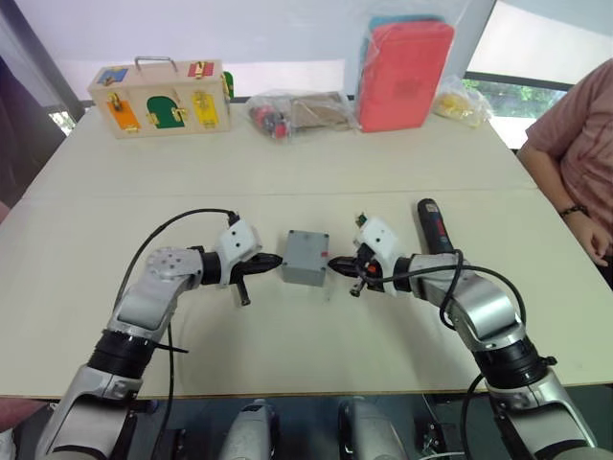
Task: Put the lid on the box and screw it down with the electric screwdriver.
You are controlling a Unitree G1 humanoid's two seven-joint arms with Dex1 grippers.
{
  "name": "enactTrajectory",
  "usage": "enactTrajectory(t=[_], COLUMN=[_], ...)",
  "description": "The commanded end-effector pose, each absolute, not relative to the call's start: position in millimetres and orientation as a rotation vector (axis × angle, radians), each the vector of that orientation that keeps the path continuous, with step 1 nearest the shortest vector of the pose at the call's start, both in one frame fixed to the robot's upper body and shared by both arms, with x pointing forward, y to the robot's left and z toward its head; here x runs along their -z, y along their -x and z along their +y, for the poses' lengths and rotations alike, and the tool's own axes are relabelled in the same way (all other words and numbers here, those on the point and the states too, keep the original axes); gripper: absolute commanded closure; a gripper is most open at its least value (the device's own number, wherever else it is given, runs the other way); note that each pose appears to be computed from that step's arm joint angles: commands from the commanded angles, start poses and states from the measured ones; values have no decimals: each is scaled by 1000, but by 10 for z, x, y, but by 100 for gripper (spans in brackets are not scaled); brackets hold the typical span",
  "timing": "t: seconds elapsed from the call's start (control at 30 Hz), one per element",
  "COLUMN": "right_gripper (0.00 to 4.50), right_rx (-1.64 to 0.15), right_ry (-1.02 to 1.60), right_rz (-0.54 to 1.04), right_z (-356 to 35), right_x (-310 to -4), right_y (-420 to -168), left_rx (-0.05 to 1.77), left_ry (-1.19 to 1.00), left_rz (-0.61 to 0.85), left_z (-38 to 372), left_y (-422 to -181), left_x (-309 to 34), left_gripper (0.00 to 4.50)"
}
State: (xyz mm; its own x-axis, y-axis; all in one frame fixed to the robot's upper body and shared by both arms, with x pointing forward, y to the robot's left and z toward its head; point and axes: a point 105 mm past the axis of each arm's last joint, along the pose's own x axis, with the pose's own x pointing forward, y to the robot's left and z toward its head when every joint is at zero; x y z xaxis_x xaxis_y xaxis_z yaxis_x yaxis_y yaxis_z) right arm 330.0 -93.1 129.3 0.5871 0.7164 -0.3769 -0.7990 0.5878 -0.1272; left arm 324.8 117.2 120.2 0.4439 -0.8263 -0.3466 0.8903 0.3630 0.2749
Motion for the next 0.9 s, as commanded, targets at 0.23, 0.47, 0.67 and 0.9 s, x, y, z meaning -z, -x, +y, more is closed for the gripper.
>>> enactTrajectory(t=[0.23,0.47,0.67,0.9], right_gripper=[423,192,156,156], right_rx=[-532,-496,-507,-506], right_ry=[218,183,138,121], right_rz=[156,184,192,207], right_z=[-1438,-1451,-1363,-1341], right_x=[-1763,-1625,-1557,-1496], right_y=[-3893,-4116,-4227,-4306], left_rx=[1110,1103,1105,1104], left_ry=[-493,-482,-483,-480], left_rz=[86,-1,-34,-36], left_z=[1375,1371,1301,1275], left_y=[-3045,-3045,-3041,-3031], left_x=[-1645,-1999,-2092,-2083], left_gripper=[450,450,450,450])
